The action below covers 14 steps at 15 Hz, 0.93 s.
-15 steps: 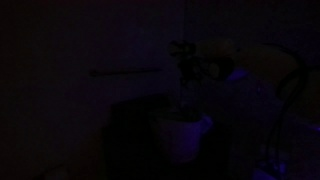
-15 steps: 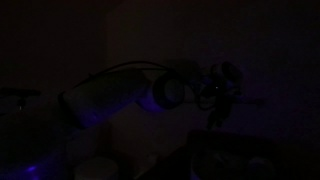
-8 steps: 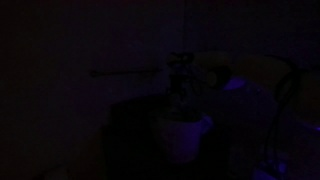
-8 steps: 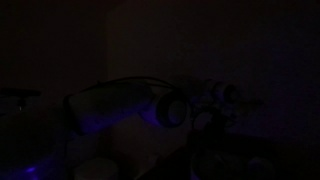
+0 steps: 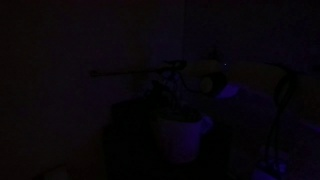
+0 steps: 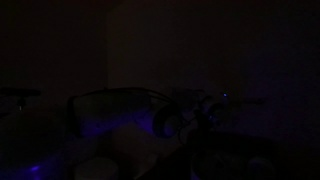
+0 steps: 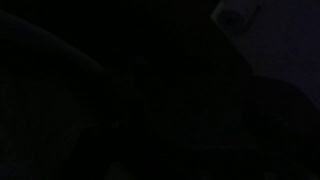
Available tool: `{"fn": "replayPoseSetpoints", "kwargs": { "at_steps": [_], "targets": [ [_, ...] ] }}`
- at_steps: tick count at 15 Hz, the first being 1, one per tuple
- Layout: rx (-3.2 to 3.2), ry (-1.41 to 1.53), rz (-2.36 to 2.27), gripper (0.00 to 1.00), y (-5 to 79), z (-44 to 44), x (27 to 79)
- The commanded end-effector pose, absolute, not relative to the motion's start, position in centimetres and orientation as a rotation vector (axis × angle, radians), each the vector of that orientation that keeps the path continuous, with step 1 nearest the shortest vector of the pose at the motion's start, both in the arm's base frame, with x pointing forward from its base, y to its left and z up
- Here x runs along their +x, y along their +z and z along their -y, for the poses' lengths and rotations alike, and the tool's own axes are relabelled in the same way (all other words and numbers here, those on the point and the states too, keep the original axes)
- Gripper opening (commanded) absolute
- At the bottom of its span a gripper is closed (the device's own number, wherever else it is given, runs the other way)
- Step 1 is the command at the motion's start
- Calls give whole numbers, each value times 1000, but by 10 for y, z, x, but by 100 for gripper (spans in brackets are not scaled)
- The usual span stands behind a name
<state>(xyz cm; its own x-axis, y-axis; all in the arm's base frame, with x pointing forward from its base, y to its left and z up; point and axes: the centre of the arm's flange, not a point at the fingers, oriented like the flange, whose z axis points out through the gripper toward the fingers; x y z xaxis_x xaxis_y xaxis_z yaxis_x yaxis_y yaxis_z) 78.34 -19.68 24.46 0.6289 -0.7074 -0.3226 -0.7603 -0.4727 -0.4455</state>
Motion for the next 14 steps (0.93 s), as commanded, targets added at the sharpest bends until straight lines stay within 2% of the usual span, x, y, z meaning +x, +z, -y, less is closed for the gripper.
{"fn": "replayPoseSetpoints", "kwargs": {
  "at_steps": [1, 6, 11, 12, 13, 14],
  "targets": [
    [-2150, -72, -1240, 100, 254, 211, 863],
    [-1958, -388, -1403, 100, 287, 211, 888],
    [-1803, -351, -1723, 100, 301, 192, 896],
    [-1778, -335, -1780, 100, 320, 249, 838],
    [-1776, -295, -1829, 100, 320, 256, 804],
    [-1782, -244, -1866, 100, 325, 269, 797]
  ]
}}
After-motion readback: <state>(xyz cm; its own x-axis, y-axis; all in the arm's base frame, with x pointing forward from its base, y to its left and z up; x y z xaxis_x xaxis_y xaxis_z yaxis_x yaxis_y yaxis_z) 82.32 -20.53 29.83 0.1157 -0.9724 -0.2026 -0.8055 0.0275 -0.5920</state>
